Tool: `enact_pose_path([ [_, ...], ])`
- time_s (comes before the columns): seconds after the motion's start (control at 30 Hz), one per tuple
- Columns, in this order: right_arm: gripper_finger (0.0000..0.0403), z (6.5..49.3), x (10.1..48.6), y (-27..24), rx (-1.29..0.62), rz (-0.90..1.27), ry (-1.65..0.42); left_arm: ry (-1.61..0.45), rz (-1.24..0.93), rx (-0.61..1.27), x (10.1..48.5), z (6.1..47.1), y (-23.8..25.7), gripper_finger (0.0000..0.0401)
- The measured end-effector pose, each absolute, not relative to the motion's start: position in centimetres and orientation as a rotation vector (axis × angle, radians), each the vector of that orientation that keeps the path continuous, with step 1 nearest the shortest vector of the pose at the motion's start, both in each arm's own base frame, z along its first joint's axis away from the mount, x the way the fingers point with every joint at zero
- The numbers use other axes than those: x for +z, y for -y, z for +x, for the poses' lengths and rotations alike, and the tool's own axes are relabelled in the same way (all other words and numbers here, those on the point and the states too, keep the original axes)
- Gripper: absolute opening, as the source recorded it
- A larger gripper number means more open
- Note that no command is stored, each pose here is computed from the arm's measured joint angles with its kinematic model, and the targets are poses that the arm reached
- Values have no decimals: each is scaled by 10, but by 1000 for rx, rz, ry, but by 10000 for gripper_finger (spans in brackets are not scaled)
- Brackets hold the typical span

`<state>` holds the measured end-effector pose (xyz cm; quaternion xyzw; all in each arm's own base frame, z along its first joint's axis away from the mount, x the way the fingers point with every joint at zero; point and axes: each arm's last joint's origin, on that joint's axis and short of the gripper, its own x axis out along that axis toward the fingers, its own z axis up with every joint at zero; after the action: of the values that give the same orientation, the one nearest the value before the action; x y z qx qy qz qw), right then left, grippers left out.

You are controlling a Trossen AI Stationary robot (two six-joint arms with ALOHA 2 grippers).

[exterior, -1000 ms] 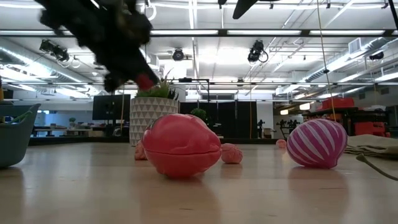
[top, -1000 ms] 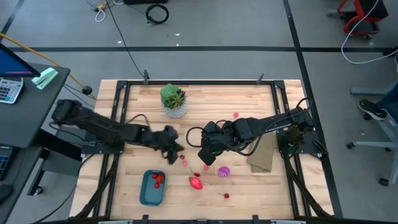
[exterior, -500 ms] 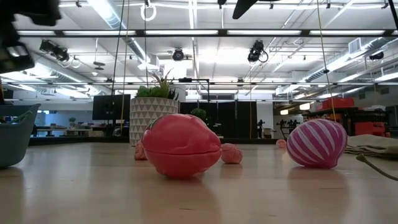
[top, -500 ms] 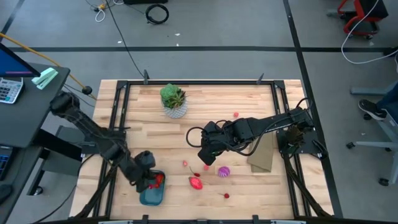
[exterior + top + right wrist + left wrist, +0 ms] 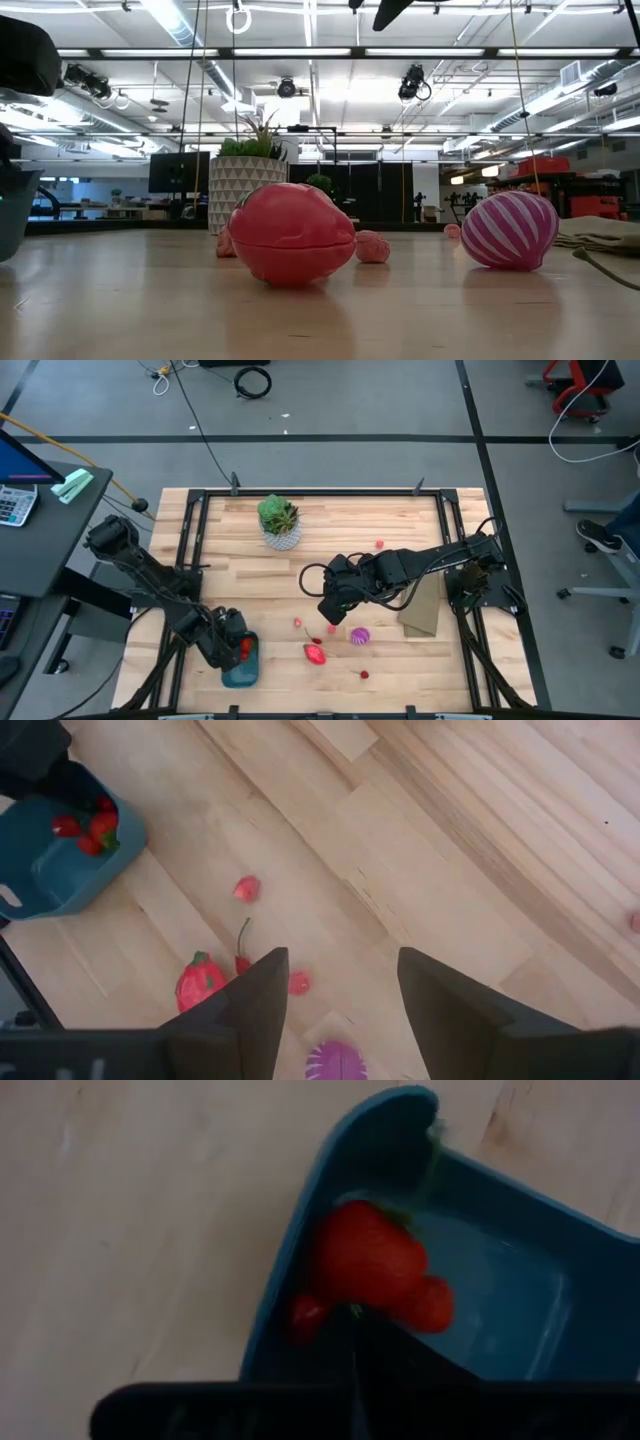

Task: Pick and placing Produce into tupperware
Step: Put the top red cherry into the bin, then put the top right peach into the bin

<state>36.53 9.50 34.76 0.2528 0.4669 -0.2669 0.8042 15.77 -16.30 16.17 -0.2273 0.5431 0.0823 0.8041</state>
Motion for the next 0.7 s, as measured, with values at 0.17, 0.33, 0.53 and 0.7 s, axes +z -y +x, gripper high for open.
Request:
enact_pose_path([
  [0.17,199,365,348,-95,-572,542,-999,-1160,-489,170,162,158,163,36],
  [0.33,199,366,348,-94,-578,540,-988,-1159,-494,165,162,158,164,57],
  [0.53,199,375,352,-97,-523,595,-909,-1155,-510,149,165,158,164,86],
  [0.7,200,377,353,-97,-504,614,-902,-1118,-556,86,185,163,160,104],
])
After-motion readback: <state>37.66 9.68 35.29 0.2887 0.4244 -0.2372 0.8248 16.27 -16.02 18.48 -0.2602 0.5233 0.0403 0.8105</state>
